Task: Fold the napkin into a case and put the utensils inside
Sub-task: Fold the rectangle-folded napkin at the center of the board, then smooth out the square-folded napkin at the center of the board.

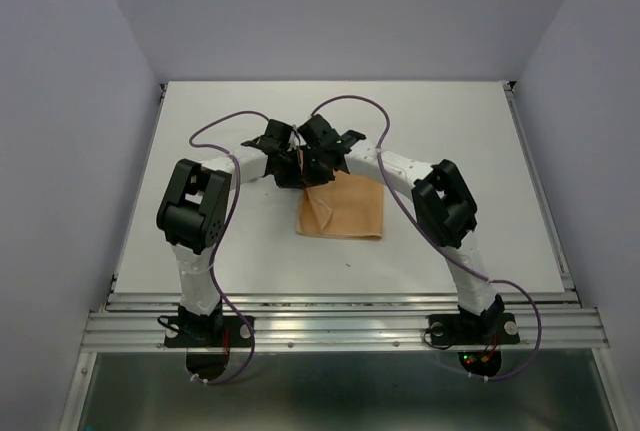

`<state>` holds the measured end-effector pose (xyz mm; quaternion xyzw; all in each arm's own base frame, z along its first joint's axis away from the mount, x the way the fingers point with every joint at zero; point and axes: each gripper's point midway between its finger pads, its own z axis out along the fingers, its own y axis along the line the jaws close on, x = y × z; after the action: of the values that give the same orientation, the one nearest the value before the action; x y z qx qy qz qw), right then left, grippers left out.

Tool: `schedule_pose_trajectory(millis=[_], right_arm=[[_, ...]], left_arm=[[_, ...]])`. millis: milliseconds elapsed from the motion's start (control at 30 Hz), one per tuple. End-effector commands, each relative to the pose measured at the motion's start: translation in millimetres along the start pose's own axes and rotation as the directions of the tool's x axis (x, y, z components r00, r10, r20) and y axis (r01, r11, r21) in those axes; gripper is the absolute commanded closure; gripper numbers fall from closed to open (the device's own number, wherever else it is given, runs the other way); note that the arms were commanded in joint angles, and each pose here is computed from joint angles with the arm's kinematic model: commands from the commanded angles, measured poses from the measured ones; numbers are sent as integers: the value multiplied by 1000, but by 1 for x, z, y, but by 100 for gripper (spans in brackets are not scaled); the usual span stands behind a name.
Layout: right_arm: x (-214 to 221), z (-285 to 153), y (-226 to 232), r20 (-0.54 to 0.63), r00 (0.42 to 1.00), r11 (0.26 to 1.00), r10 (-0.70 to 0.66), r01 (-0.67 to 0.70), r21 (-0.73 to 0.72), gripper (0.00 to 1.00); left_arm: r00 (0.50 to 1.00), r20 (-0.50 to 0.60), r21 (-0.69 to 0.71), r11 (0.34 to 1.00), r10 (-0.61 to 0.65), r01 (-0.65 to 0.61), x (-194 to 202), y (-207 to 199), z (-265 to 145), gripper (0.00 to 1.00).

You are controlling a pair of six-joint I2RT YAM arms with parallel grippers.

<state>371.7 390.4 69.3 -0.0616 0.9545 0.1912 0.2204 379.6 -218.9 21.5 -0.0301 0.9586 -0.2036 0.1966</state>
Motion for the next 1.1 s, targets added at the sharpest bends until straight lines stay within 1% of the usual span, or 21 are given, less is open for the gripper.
schedule_pose_trajectory(millis=[0,33,133,167,200,233,367,400,467,533,600,633,700,767,833,933,967,1033,1067], right_arm=[[-13,-4,26,50,999,995,15,-10,-100,93],[-15,-3,29,59,998,993,18,-11,-115,84],[-13,-4,31,58,998,991,22,-14,-134,77],[-14,-6,32,64,998,990,22,-13,-139,70],[-13,-7,31,63,998,990,21,-12,-138,67],[-16,-11,33,75,997,989,20,-9,-145,61],[-16,-19,30,88,996,990,20,-7,-137,55],[-19,-26,32,102,995,989,19,-4,-145,54],[-17,-31,28,108,994,991,19,-4,-135,53],[-22,-45,27,141,990,991,19,0,-131,53],[-16,-50,19,144,989,994,21,-5,-113,53],[-22,-61,15,182,983,995,30,-12,-98,52],[-13,-62,4,184,982,997,39,-26,-70,52],[-10,-64,-16,189,979,997,74,-70,-31,53],[-6,-62,-30,189,976,994,109,-110,-5,58],[6,-51,-44,150,979,990,134,-139,21,65],[8,-49,-45,147,980,990,134,-139,26,70],[13,-42,-48,129,983,990,130,-136,37,74],[14,-39,-49,122,984,990,128,-134,41,79]], left_arm=[[997,-83,-81,997,-4,-3,31,22,2,100],[997,-82,-82,997,-2,-5,31,22,2,100],[997,-79,-91,996,-2,-5,31,23,0,100],[997,-76,-93,996,-2,-6,30,24,0,100],[997,-73,-96,995,-1,-6,30,24,-1,100],[997,-72,-107,994,-3,-5,30,27,-2,100],[998,-57,-116,993,-4,-2,26,29,-6,100],[999,-53,-117,993,-5,-1,25,29,-8,100],[999,-40,-116,993,-8,3,21,29,-12,100],[999,-34,-121,993,-9,5,20,31,-16,100],[1000,-22,-118,993,-9,6,16,31,-20,100],[1000,-20,-121,993,-10,7,16,32,-22,100],[1000,-15,-123,992,-8,6,14,34,-25,100],[1000,-12,-130,991,-10,9,14,37,-26,100],[1000,-23,-138,990,-14,11,19,41,-26,100],[999,-35,-139,990,-18,12,26,45,-24,100],[999,-41,-135,991,-19,13,29,45,-24,100],[998,-58,-131,991,-26,18,37,47,-22,100],[998,-58,-124,992,-27,19,37,46,-22,100]])
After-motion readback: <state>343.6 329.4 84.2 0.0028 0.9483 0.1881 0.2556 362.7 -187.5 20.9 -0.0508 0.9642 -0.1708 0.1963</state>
